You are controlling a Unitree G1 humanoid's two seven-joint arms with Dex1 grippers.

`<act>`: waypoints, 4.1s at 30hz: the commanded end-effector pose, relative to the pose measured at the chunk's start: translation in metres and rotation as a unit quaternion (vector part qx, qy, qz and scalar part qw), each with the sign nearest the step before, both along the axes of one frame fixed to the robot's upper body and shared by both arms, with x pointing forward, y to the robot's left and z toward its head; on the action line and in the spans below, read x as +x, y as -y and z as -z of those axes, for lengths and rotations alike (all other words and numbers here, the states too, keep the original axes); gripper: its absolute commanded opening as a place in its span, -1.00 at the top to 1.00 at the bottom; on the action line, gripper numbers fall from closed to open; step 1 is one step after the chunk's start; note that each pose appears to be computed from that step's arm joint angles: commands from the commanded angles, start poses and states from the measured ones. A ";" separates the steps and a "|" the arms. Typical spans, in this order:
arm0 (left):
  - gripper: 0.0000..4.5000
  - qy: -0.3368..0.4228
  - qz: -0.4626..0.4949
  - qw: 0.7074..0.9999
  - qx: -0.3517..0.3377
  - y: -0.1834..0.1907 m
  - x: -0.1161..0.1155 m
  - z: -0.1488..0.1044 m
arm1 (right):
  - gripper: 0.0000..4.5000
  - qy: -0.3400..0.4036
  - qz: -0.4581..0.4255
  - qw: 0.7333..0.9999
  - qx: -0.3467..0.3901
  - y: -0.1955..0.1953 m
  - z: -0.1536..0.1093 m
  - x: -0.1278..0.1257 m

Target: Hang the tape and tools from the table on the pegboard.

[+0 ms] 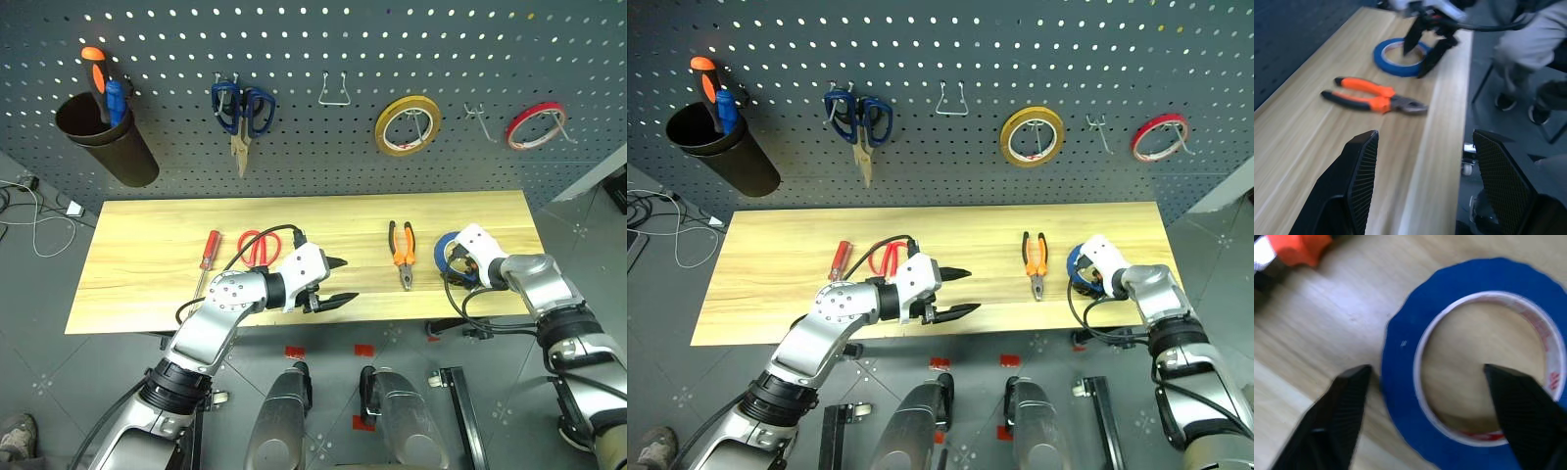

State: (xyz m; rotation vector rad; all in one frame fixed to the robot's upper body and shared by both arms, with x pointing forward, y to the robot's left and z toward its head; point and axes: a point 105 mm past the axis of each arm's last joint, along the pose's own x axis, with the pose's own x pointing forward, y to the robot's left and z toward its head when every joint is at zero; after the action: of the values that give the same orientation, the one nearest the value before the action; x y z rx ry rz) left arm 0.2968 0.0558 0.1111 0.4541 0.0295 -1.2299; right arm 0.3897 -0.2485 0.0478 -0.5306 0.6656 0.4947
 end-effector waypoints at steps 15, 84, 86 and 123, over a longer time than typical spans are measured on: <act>-0.44 0.045 0.028 0.993 -0.108 0.025 -0.007 -0.040 | 0.70 0.171 0.004 0.980 -0.097 0.018 -0.058 -0.037; -0.44 0.026 -0.055 0.996 0.070 -0.075 0.004 0.014 | -0.58 0.001 0.263 0.954 0.144 -0.125 -0.006 0.024; -0.44 0.027 -0.065 0.996 0.051 -0.077 0.006 0.011 | -0.27 0.016 0.252 0.958 0.138 -0.125 -0.010 0.025; -0.44 0.088 -0.265 0.946 -0.166 -0.097 0.041 -0.115 | -0.11 0.653 -0.084 0.704 0.268 -0.266 -0.354 -0.017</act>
State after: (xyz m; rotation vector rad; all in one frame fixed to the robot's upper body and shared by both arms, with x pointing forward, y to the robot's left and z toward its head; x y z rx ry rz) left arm 0.3376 0.1534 0.2207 0.2181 -0.1725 -0.6500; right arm 0.3891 0.0191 0.3703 -0.2916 -0.7690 0.3550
